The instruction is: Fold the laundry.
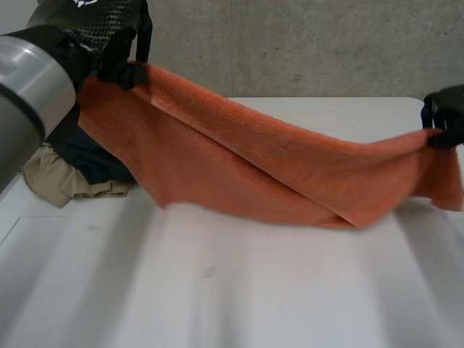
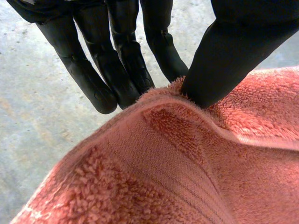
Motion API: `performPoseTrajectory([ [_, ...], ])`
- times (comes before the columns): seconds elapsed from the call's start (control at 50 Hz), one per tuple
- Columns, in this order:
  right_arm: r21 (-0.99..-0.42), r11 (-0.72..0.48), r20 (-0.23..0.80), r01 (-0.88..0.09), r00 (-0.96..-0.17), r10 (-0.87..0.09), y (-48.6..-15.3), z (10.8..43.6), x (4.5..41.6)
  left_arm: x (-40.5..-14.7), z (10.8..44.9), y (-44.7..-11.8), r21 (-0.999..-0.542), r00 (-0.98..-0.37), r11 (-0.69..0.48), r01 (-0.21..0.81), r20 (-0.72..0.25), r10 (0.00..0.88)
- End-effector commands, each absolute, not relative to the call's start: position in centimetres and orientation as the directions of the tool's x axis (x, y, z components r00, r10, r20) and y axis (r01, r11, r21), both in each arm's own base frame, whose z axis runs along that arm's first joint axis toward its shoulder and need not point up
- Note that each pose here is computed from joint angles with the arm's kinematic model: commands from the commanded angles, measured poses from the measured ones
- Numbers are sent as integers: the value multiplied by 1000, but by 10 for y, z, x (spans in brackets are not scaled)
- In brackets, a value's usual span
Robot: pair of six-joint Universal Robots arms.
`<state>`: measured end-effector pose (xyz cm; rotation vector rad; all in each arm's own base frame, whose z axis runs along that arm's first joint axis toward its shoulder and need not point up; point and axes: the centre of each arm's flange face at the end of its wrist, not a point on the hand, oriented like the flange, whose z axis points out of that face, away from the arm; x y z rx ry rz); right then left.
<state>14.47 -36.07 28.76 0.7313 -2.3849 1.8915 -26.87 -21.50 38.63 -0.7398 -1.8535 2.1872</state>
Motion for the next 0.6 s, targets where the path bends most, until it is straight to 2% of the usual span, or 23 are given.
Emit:
performPoseTrajectory([
  [0.02,-916,111,312,-386,-857,-409,-403,274,183,-267,367,-194,-966,-814,-151,209,-257,521],
  [0.16,-869,52,404,-492,-767,-498,-431,198,233,-279,333,-197,-963,-788,-89,254,-260,558],
  [0.2,-852,47,433,-521,-752,-497,-436,168,242,-284,322,-203,-960,-786,-62,272,-258,562],
  [0.26,-831,59,463,-553,-746,-479,-438,144,248,-286,315,-208,-960,-791,-37,279,-251,558],
  [0.3,-823,72,473,-563,-751,-461,-438,140,249,-288,314,-210,-959,-792,-29,282,-250,557],
  [0.38,-832,83,480,-549,-786,-391,-435,167,243,-290,319,-209,-960,-790,-38,278,-251,559],
  [0.4,-846,82,466,-527,-805,-366,-430,189,239,-290,324,-208,-961,-791,-51,270,-252,557],
  [0.44,-860,92,444,-502,-825,-350,-422,209,234,-290,331,-208,-964,-794,-69,258,-253,552],
  [0.5,-877,134,391,-461,-847,-359,-399,232,224,-291,348,-203,-967,-796,-113,229,-253,550],
  [0.54,-878,156,372,-453,-849,-376,-386,239,221,-291,357,-201,-968,-796,-138,211,-252,550],
  [0.6,-854,250,325,-457,-843,-428,-356,237,214,-295,371,-197,-968,-794,-176,178,-247,556],
])
